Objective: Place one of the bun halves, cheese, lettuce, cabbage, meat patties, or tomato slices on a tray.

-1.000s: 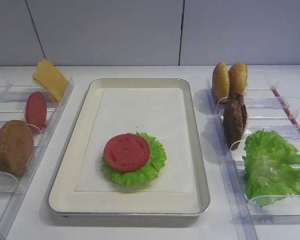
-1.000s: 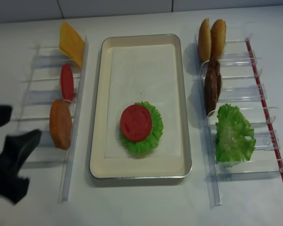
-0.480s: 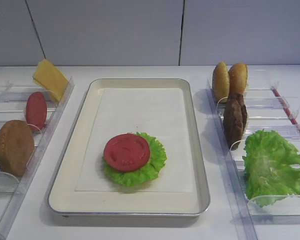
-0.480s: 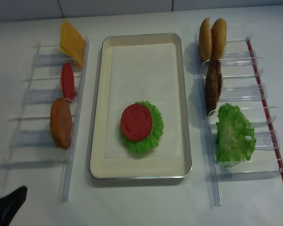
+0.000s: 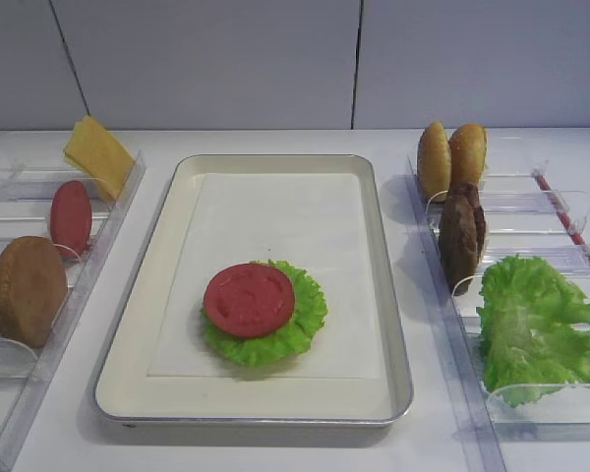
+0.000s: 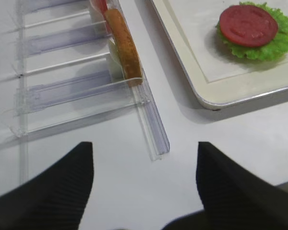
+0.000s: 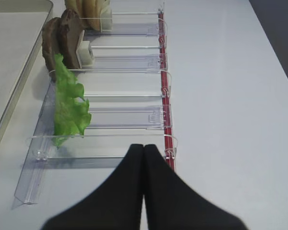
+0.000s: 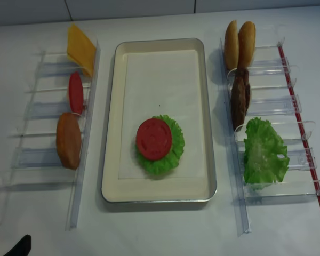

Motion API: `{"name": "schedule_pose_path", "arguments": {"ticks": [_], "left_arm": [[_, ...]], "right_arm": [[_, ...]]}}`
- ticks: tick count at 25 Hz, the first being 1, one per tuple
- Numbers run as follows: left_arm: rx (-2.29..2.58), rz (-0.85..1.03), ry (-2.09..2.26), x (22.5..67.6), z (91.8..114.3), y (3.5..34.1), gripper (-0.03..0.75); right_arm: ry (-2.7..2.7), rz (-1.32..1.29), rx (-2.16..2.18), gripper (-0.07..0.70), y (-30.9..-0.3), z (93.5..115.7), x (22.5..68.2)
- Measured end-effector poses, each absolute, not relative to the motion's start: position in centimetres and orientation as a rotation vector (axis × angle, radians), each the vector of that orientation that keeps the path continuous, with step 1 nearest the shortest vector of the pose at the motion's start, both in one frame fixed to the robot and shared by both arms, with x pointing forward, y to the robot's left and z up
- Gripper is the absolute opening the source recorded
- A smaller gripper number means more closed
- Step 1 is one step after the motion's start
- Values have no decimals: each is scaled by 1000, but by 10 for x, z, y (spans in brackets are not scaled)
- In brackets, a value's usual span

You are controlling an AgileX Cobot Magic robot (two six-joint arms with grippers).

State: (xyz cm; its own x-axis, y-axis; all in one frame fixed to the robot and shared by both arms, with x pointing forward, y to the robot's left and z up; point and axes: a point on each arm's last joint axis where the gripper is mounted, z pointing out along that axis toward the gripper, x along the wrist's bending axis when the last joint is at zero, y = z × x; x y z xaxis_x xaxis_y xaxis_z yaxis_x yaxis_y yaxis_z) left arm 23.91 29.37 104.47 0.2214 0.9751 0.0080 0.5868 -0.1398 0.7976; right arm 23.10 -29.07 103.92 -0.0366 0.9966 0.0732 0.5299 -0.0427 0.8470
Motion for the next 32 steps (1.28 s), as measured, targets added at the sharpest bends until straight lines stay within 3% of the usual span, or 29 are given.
{"name": "schedule_pose_path", "arguments": {"ticks": [32], "left_arm": [[1691,804,1532,227,1039,300,467]], "right_arm": [[1615,988,1647,1,-291,1039,231]]}}
